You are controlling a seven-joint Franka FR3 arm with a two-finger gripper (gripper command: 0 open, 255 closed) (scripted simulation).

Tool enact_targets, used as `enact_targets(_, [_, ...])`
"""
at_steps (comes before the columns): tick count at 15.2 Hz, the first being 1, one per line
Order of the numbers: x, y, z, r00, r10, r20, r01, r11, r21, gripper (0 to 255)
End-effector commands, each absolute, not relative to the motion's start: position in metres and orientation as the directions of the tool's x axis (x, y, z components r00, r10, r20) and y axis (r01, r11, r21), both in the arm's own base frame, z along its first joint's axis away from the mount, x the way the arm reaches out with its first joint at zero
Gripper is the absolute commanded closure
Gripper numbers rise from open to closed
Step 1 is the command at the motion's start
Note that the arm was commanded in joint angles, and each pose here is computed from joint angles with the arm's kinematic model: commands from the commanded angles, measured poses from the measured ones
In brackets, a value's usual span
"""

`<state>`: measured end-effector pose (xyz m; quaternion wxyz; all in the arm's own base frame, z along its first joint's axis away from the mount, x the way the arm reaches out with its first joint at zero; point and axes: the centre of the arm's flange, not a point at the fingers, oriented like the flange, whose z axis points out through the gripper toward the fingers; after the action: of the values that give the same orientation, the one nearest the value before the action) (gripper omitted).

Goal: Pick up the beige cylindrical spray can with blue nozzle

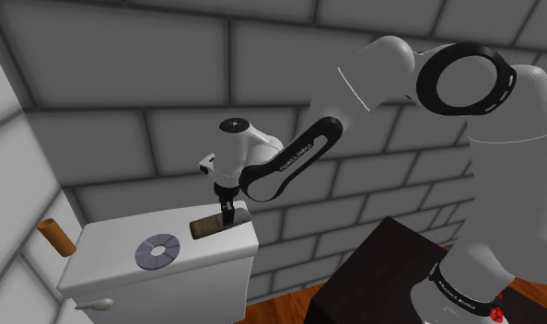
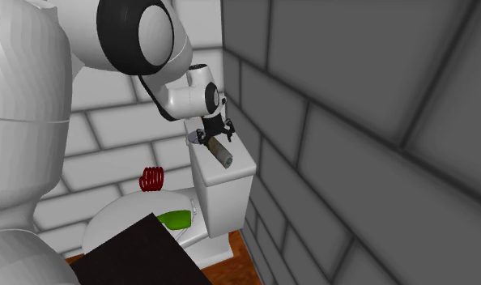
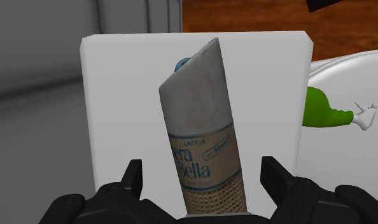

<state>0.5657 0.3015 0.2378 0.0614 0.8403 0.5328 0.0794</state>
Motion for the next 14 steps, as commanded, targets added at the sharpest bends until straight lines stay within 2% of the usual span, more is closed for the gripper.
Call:
enact_targets(1, [0.567, 0.305, 0.226, 0.412, 0.909, 0.067, 0.889, -0.417, 0.188, 0])
enact_targets(8, [0.567, 0.305, 0.197, 0.412, 0.909, 0.067, 0.889, -0.417, 0.188, 0])
enact_targets(9, [0.567, 0.305, 0.196, 0.412, 0.909, 0.067, 0.889, -0.417, 0.188, 255])
enact_targets(14, [0.568, 0.305, 0.197, 0.412, 0.909, 0.067, 0.889, -0.417, 0.188, 255])
